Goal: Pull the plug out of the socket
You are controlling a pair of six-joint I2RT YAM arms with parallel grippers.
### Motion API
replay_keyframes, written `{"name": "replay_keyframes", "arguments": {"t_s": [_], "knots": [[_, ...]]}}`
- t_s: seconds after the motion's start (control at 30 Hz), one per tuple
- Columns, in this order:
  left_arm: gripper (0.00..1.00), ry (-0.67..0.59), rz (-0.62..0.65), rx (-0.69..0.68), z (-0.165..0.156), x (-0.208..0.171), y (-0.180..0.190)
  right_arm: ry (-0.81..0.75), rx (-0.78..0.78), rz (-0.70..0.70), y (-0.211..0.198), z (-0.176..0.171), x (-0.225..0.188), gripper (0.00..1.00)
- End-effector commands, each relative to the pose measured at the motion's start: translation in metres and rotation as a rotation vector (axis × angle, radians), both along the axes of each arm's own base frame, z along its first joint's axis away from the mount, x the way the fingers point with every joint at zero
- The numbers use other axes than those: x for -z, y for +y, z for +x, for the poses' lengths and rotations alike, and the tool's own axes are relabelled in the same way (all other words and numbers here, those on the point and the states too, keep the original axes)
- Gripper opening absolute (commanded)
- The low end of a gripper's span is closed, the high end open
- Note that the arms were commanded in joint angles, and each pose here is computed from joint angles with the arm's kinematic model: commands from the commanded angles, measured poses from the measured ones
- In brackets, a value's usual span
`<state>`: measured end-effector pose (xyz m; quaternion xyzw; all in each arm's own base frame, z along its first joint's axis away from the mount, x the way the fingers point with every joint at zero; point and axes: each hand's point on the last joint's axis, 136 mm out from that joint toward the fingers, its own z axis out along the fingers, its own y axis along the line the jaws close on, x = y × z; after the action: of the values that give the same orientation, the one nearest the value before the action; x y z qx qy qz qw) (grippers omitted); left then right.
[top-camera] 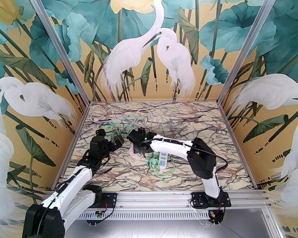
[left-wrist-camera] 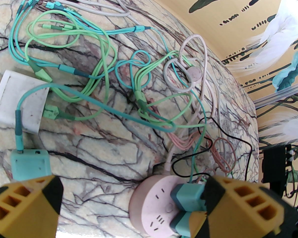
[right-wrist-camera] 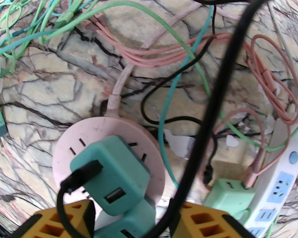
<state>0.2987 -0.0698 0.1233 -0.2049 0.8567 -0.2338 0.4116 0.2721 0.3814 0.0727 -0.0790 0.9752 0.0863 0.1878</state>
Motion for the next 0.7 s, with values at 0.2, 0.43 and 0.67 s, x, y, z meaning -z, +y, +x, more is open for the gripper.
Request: {"name": "replay_keyframes", "arguments": {"t_s": [0.2, 0.43, 0.67], "knots": [[1.00, -0.007, 0.003, 0.023, -0.001, 0.004, -0.004, -0.056, -0.091, -0.110, -0.021, 0.005, -0.037, 0.66], [1.00, -0.003, -0.001, 0.021, -0.001, 0.005, -0.004, -0.102, 0.017, -0.068, -0.015, 0.002, -0.062, 0.67], [0.99, -0.001, -0.013, 0.025, -0.002, 0.005, -0.005, -0.057, 0.216, -0.027, -0.022, -0.008, -0.054, 0.67]]}}
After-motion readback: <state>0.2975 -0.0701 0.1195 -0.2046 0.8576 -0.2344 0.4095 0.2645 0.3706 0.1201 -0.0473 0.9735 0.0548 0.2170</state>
